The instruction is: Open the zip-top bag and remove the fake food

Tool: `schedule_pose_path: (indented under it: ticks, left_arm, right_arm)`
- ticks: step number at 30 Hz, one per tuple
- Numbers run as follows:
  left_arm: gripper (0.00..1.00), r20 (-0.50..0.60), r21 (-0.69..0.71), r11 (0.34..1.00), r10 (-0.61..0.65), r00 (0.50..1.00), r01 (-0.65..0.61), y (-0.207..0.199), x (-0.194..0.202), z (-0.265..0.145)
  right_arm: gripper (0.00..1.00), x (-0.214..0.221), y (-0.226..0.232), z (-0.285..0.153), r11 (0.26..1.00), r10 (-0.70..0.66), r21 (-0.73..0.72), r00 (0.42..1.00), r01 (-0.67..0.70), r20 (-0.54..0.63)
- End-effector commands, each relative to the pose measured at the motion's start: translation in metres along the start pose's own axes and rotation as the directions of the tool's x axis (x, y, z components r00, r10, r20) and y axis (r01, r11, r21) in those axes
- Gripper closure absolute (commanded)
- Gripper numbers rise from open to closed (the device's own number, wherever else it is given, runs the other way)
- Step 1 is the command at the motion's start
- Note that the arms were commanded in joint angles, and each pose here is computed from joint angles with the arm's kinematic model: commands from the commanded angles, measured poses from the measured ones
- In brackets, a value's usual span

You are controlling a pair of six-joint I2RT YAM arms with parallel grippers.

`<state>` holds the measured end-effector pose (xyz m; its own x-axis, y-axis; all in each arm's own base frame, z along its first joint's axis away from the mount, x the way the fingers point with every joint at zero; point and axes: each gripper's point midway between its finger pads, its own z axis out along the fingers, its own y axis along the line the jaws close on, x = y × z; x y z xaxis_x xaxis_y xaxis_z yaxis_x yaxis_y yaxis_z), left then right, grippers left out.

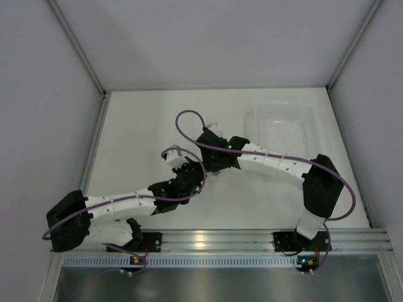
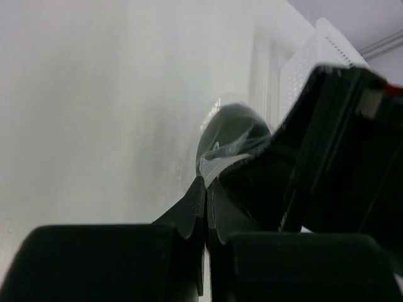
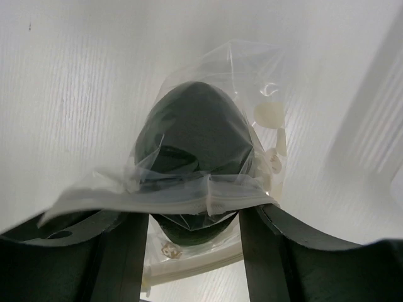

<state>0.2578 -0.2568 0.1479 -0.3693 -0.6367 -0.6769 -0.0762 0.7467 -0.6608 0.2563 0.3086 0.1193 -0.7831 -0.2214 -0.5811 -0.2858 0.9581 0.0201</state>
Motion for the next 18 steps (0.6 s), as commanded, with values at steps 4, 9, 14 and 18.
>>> schedule_pose_path:
  ticks: [4, 9, 14, 18]
  left_arm:
    - [1.0, 0.072, 0.112, 0.994, 0.004, 0.997, -0.012, -0.028, 0.0, -0.018]
    - [1.0, 0.079, 0.139, 0.99, -0.017, 0.997, 0.006, -0.017, 0.008, -0.022]
    - [1.0, 0.12, 0.135, 0.991, 0.005, 0.993, -0.021, -0.013, 0.004, -0.02]
    - [1.0, 0.099, 0.159, 0.987, -0.012, 0.995, -0.004, -0.021, 0.013, -0.018]
  right_arm:
    - [0.97, -0.046, 0.012, -0.021, 0.996, 0.091, -0.031, 0.991, -0.088, 0.094]
    - [0.98, -0.06, 0.0, -0.028, 0.983, 0.169, -0.089, 0.982, -0.161, 0.091]
    - [0.99, -0.05, 0.007, -0.032, 0.967, 0.199, -0.169, 0.979, -0.189, 0.046]
    - [1.0, -0.057, 0.007, -0.035, 0.948, 0.278, -0.186, 0.957, -0.259, 0.085]
